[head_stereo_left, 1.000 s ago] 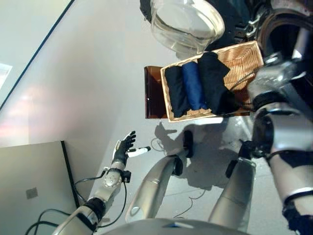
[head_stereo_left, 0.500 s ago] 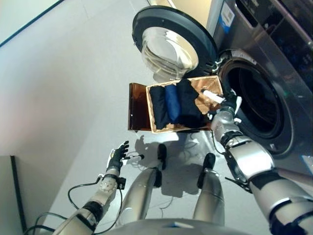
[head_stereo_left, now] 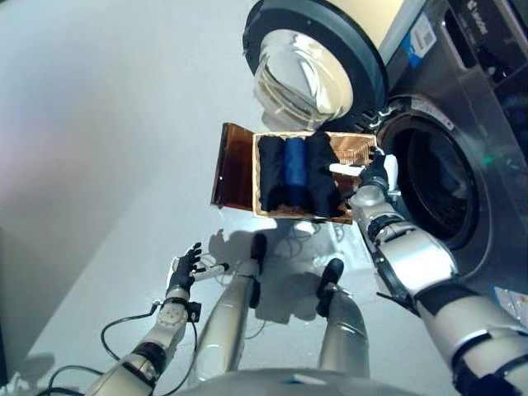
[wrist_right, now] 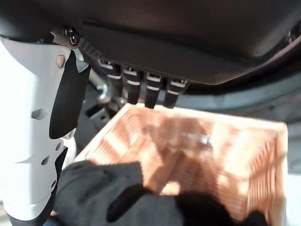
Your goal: Pick up the clothes and place them into the washing machine
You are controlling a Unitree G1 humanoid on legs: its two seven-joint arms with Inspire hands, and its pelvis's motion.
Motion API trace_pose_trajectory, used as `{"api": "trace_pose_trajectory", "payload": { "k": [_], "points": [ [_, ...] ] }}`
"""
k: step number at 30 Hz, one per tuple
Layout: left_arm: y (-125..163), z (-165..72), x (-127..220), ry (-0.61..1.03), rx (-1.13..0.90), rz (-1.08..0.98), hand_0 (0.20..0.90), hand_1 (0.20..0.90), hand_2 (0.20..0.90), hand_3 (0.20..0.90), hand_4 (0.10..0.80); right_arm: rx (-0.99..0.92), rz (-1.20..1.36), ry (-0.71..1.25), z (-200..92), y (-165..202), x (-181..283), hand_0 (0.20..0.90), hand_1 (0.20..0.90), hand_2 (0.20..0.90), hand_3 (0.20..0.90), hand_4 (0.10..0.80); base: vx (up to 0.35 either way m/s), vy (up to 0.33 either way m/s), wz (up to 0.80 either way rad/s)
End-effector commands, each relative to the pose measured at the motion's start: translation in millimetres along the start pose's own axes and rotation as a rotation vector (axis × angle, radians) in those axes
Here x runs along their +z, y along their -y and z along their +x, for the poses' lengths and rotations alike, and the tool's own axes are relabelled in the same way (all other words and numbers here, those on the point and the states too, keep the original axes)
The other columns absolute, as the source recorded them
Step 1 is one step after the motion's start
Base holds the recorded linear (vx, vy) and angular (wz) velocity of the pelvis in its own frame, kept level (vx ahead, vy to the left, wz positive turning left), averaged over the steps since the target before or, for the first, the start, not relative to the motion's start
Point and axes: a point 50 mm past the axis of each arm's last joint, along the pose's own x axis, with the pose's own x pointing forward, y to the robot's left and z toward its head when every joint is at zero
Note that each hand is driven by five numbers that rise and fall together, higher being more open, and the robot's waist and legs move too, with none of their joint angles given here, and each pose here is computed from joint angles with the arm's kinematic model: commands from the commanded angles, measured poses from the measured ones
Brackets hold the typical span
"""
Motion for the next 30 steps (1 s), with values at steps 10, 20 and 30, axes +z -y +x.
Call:
{"api": "trace_pose_trajectory", "payload": {
  "k": [10,20,30],
  "points": [
    [-24.5,11.6,49.3,0.210,0.126,-0.066,0.900,0.900,0.900,0.900,0.800,-0.194,0.034,0.230,13.5,44.8,84.1,0.900,0.900,0.900,0.900,0.800,-0.001,0.027,0.07],
    [-13.7,9.8,69.2,0.301,0.095,-0.099,0.900,0.900,0.900,0.900,0.800,-0.324,0.008,0.190,23.4,84.3,83.0,0.900,0.900,0.900,0.900,0.800,0.002,0.032,0.06],
    [-7.4,4.5,86.2,0.387,0.085,-0.131,0.900,0.900,0.900,0.900,0.800,-0.435,-0.023,0.141,29.5,117.7,72.2,0.900,0.900,0.900,0.900,0.800,0.018,0.035,0.18]
  ]
}}
